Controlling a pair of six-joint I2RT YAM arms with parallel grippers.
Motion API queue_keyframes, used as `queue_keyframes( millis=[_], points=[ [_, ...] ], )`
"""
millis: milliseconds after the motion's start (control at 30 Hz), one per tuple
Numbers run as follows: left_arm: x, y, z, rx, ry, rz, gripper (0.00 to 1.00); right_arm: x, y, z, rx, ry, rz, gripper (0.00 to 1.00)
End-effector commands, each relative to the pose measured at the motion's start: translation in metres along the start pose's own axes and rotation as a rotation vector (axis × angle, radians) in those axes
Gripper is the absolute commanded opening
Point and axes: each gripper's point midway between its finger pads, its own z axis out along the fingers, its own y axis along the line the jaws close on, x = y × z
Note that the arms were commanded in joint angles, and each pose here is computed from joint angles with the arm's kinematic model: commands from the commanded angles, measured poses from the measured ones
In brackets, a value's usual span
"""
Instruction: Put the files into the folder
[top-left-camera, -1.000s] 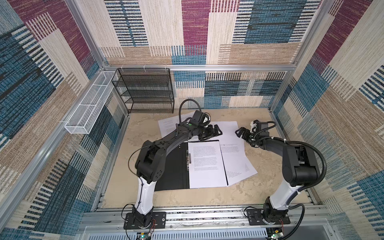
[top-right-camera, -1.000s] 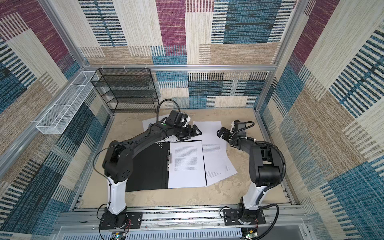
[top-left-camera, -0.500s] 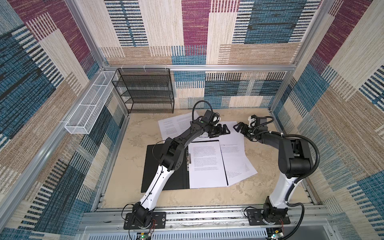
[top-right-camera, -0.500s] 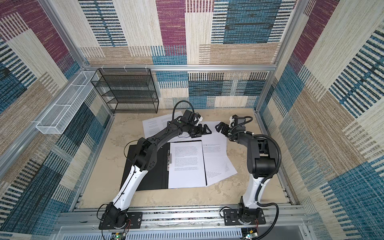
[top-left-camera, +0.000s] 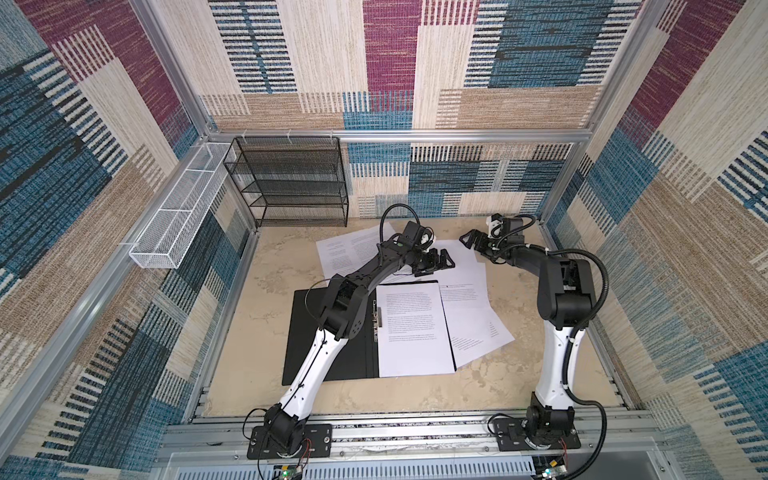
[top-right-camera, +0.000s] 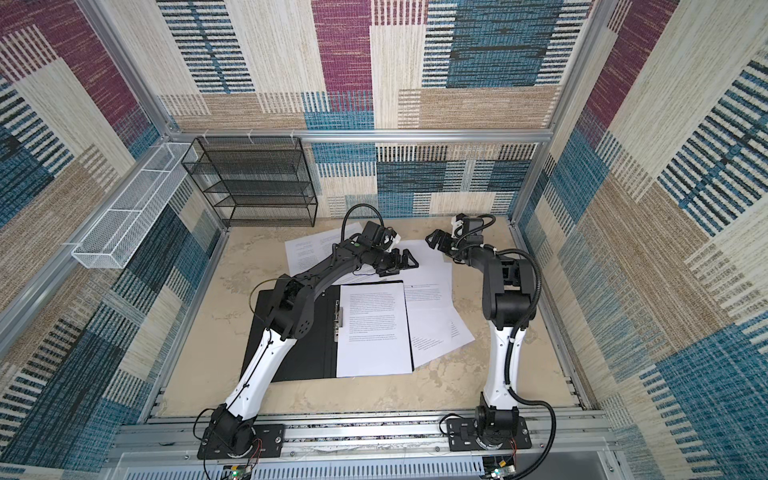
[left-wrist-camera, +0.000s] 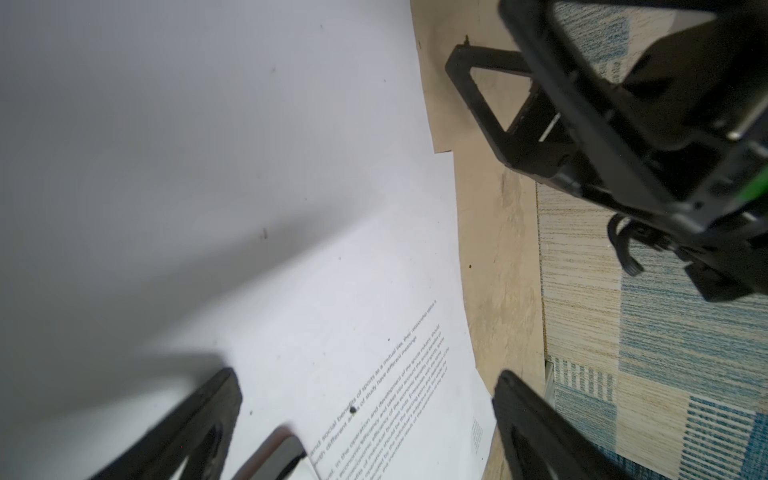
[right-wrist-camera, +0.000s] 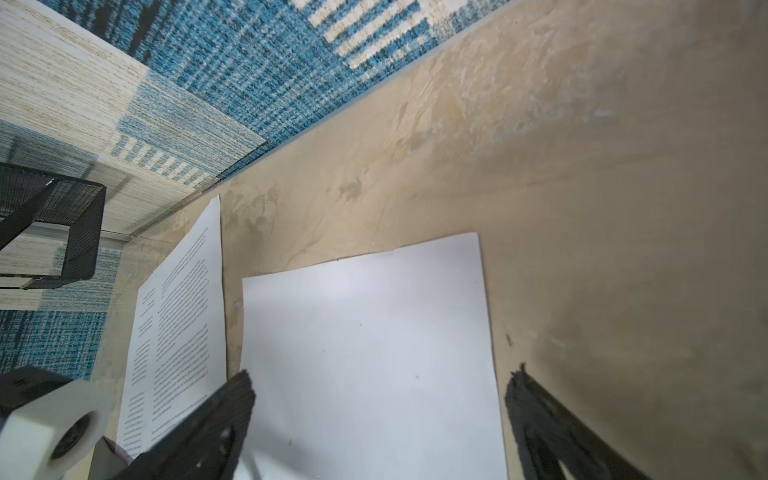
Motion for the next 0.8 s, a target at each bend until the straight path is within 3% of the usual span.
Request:
queue_keyframes(
  millis=[0,267,600,767],
  points=[
    [0.023,0.035,0.007,-0.116,0.068,-0.052,0.97,0.015,0.001,0.01,-0.011,0.071,-0.02,0.95],
    [0.027,0.042,0.009,-0.127,0.077,-0.068,0.97,0.038,-0.001,0.024,0.024,0.177,0.011,0.95],
    [0.031,0.062,0.011,-0.169,0.079,-0.133,0.97,0.04,0.057,-0.01,-0.222,0.195,0.108,0.98],
    [0.029,0.072,0.008,-0.179,0.066,-0.162,0.96,0.04,0.066,-0.03,-0.262,0.178,0.169,1.0]
  ],
)
